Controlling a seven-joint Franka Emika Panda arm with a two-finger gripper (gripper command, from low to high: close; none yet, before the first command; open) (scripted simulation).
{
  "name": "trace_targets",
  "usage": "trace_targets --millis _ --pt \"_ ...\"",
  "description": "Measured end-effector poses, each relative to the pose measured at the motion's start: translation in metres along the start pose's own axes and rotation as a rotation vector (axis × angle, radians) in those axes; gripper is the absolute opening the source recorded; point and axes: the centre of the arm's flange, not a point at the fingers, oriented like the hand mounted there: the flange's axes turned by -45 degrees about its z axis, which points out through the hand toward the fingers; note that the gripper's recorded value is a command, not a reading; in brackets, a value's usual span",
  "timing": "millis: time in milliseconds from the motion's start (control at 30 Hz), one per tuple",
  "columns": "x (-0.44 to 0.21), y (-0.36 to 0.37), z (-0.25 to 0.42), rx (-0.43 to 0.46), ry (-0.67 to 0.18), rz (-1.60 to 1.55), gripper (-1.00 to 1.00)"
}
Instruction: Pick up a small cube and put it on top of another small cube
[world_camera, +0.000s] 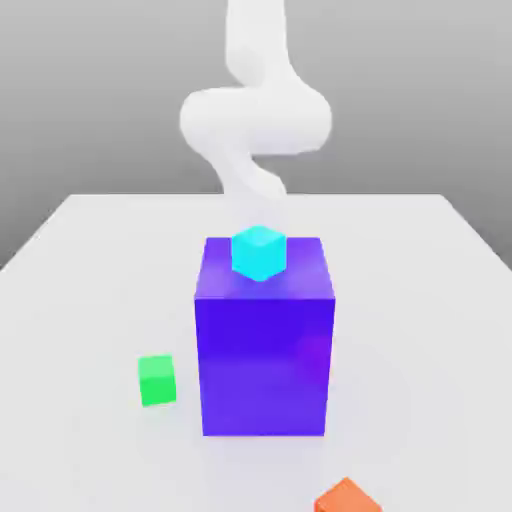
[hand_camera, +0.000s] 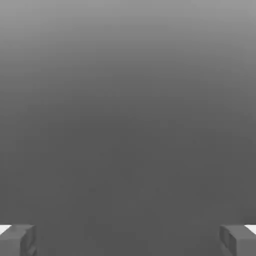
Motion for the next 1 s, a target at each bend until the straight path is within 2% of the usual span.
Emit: trace_targets --millis 267,500,767,1000 --pt "0.014 0.059 0.121 -0.089 -0.176 0.071 0.00" --pt "-0.004 0.125 0.225 -0.140 -0.327 0.142 0.00" --pt "-0.064 0.213 0.336 -0.175 -0.496 0.246 0.00" --pt "-0.147 0.280 0.422 -0.174 -0.639 0.337 0.00"
